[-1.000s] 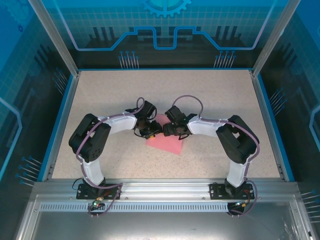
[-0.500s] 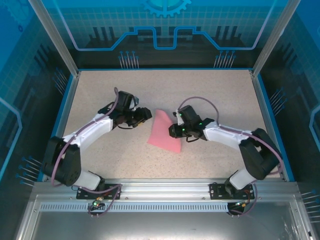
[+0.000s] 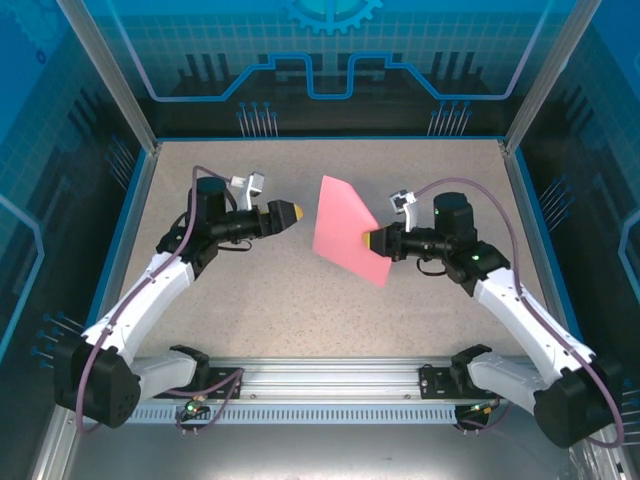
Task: Fold a paper plane with a square sheet of paper (fold left side to right side)
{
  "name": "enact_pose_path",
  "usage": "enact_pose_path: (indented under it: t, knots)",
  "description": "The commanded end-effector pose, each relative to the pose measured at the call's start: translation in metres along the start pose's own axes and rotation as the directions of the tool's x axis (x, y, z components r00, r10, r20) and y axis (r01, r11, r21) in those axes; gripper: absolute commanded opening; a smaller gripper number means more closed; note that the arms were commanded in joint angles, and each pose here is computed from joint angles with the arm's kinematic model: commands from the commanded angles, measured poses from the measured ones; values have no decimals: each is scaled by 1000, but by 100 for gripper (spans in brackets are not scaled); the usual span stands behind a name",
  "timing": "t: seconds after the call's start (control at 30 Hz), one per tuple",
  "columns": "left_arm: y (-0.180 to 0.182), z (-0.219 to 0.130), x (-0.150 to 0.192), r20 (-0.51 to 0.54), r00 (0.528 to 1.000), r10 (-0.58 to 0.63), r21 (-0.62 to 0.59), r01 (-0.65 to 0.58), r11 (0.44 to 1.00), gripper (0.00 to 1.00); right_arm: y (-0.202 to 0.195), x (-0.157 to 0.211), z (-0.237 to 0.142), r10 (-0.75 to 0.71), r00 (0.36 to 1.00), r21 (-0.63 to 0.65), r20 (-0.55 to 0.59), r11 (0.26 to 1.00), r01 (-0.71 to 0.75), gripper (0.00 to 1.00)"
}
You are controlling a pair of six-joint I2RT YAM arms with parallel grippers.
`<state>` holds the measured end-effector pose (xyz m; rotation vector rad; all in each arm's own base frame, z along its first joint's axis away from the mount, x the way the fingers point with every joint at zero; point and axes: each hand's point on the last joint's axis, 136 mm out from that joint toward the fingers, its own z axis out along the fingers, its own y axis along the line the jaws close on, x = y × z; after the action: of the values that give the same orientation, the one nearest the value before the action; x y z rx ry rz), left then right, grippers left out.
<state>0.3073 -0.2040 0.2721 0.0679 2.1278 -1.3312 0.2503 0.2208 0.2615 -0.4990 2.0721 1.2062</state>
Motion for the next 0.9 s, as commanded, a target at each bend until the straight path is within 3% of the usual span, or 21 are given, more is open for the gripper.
enact_pose_path:
  t: [0.0,0.23,0.3,0.37,0.43,0.47,0.53,0.6,0.67,0.77,0.87]
  knots:
    - [-39,-3,0,-16,994,106,209,-100,973,89,42,-1,-15,-18,998,-168,-56,986,8,21]
    - [-68,10,12,-79,980,183,320,-149,936,89,58,-12,-17,-5,999,-229,-54,973,-8,21]
    - [-74,15,17,-97,977,192,339,-149,929,84,55,-12,-14,6,998,-224,-59,974,-19,21]
    - [-75,19,18,-106,975,196,343,-149,927,69,49,-11,-11,15,998,-201,-66,979,-28,23]
    - [-70,23,19,-113,977,183,325,-138,936,44,37,-10,-10,11,998,-135,-65,991,-20,26]
    - [-65,26,19,-116,978,175,308,-132,942,32,29,-9,-11,7,998,-86,-60,996,-12,30]
    - [-53,31,20,-128,980,151,263,-113,958,17,9,-8,-15,5,999,24,-50,1000,-4,39]
    - [-39,36,24,-143,982,124,217,-92,972,13,-8,-8,-21,11,999,114,-30,993,-8,47]
    - [-19,43,31,-164,982,89,159,-62,985,9,-32,-6,-28,13,1000,246,-13,969,-10,64]
    - [20,54,44,-181,983,11,37,-5,999,9,-72,2,-44,27,1000,464,-1,886,-24,85]
    - [59,65,60,-200,977,-73,-70,60,996,9,-96,13,-52,51,999,567,8,822,-46,99]
